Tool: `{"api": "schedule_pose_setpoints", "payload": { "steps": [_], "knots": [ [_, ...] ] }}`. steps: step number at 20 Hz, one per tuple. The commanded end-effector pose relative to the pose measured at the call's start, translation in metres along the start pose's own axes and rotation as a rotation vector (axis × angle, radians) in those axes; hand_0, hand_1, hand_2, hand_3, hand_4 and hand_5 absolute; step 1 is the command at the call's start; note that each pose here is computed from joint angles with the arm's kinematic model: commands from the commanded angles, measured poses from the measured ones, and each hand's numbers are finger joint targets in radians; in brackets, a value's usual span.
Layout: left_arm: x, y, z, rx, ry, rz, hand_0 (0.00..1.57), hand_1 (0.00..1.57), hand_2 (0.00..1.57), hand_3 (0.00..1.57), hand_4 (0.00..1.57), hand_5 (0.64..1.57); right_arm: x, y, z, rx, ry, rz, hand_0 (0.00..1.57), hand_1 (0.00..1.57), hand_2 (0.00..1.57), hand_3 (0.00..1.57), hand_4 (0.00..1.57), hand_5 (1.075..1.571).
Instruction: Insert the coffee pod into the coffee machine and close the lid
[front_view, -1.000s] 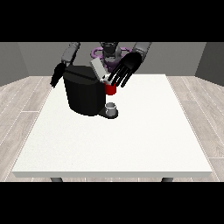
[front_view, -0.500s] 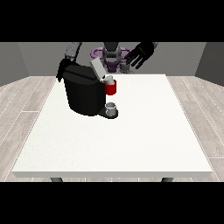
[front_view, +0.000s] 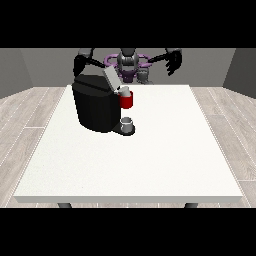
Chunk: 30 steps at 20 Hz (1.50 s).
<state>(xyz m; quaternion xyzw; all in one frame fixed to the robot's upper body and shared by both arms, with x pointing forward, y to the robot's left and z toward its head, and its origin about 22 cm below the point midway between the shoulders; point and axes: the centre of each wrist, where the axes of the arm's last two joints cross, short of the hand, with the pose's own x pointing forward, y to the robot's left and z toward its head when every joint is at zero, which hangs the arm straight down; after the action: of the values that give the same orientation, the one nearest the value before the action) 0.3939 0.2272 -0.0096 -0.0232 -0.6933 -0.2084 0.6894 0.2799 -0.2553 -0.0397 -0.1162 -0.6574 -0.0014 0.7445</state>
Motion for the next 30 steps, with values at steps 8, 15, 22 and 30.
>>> {"api": "schedule_pose_setpoints", "payload": {
  "steps": [8,15,22,30],
  "knots": [
    [-0.051,-0.018,0.048,0.030,0.127,0.147,0.00,0.00,0.00,0.00,0.40,1.571,0.060,-0.001,-0.017,0.172,-0.118,0.061,0.00,0.00,0.00,0.00,0.25,1.571],
    [-0.045,-0.034,0.058,0.014,0.076,0.166,0.00,0.00,0.00,0.00,0.38,1.571,0.087,-0.038,-0.050,0.103,-0.083,0.012,0.00,0.00,0.00,0.00,0.00,1.571],
    [-0.005,-0.026,0.047,0.008,-0.037,0.143,0.00,0.00,0.00,0.00,0.38,1.571,0.094,-0.044,-0.070,0.077,-0.052,-0.114,0.00,0.00,0.00,0.00,0.09,1.571],
    [0.004,-0.036,0.073,0.005,-0.047,0.155,0.00,0.00,0.00,0.00,0.26,1.571,0.090,-0.035,-0.081,0.112,-0.020,-0.075,0.00,0.00,0.00,0.00,0.00,1.571]
  ]
}}
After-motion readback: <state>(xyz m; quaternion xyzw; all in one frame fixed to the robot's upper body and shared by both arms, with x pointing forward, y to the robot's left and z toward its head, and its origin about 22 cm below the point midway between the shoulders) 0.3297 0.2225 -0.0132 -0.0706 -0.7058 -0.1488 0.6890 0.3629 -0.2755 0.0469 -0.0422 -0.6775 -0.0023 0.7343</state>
